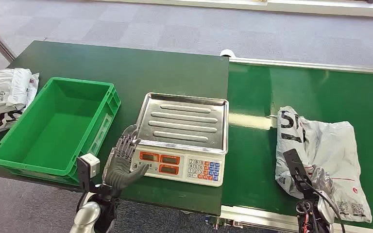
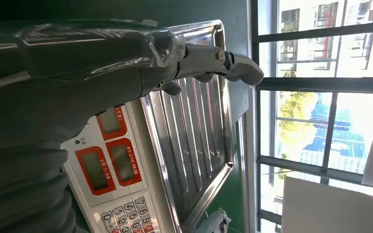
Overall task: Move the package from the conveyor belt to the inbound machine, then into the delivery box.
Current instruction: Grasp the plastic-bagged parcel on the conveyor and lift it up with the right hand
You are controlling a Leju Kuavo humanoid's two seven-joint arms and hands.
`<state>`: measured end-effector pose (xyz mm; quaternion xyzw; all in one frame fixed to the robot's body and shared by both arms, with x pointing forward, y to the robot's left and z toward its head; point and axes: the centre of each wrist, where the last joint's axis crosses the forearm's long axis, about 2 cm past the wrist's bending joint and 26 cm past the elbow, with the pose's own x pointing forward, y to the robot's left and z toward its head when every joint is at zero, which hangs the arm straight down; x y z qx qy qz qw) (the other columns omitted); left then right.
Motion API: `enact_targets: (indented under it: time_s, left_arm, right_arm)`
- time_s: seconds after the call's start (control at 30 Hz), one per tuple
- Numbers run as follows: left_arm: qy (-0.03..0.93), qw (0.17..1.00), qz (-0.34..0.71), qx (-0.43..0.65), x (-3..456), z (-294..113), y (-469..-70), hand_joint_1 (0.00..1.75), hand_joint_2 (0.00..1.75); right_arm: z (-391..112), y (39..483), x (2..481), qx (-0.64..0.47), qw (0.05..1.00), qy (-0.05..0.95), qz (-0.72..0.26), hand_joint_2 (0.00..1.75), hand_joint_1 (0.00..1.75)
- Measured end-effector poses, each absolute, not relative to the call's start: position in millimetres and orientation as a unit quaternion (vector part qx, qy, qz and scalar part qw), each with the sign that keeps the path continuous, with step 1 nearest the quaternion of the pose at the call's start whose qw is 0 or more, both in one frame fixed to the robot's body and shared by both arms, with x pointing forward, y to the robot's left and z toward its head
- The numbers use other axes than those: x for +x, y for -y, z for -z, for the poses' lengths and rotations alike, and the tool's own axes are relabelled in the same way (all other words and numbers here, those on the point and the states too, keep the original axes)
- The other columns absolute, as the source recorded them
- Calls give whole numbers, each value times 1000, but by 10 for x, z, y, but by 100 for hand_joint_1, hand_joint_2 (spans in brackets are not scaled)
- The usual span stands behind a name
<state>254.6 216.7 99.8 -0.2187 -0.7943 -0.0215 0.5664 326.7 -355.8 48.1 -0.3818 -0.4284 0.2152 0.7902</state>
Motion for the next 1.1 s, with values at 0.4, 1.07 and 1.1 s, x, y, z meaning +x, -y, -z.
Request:
enact_targets:
  time_s: [0.4,1.07,1.1]
  left_arm:
    - [824,535,-5,-187,2559,-1010,-2209,0,175]
    - [854,494,-31,-159,2643,-1088,-2201,0,175]
    - [855,493,-33,-157,2647,-1091,-2202,0,175]
  right_arm:
    - [-748,3461,3287,-350,646,673,-85,175,175]
    - [-1179,3429,2994,-393,444,805,36,175,175]
    - [-1201,3409,2982,-395,434,809,28,175,175]
